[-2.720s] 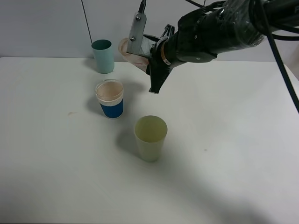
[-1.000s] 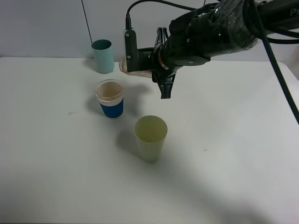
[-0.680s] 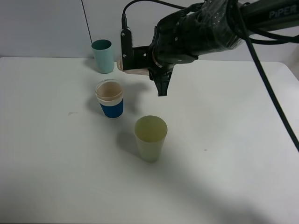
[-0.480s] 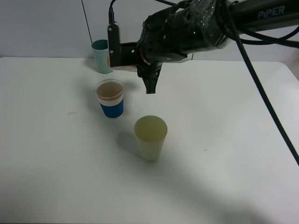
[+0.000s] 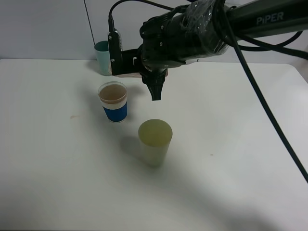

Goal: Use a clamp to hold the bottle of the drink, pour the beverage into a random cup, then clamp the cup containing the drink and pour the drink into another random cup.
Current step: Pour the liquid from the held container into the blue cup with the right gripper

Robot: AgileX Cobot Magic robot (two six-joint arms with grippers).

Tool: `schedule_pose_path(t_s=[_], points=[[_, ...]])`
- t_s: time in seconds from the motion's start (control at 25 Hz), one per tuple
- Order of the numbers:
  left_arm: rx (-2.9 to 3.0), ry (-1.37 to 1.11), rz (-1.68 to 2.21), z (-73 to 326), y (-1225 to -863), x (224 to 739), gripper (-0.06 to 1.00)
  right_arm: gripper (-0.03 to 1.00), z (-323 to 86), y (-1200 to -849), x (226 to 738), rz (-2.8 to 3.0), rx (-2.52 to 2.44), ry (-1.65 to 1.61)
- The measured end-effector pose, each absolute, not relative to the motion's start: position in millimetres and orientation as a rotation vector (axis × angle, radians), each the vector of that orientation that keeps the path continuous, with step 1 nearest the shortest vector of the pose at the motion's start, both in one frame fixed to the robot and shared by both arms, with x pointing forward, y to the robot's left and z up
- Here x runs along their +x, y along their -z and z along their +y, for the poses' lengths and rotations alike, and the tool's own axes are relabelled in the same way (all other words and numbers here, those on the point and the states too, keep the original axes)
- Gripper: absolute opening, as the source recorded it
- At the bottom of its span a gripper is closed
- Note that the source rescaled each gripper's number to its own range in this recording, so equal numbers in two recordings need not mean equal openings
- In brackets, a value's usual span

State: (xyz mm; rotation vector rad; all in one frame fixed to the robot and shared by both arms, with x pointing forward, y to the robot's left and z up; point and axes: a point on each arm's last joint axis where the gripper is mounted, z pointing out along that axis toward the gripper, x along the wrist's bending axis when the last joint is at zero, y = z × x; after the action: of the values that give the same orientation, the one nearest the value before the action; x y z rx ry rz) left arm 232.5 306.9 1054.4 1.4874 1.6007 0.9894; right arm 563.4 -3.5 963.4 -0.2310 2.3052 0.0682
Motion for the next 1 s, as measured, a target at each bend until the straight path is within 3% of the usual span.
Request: schedule_pose_path(t_s=[1.0], points=[[1.487,-0.989,1.601,306.9,-1054.4,232.5,0.99,0.01,-2.0,-956.8,564.7,2.247,-0.364,0.062]])
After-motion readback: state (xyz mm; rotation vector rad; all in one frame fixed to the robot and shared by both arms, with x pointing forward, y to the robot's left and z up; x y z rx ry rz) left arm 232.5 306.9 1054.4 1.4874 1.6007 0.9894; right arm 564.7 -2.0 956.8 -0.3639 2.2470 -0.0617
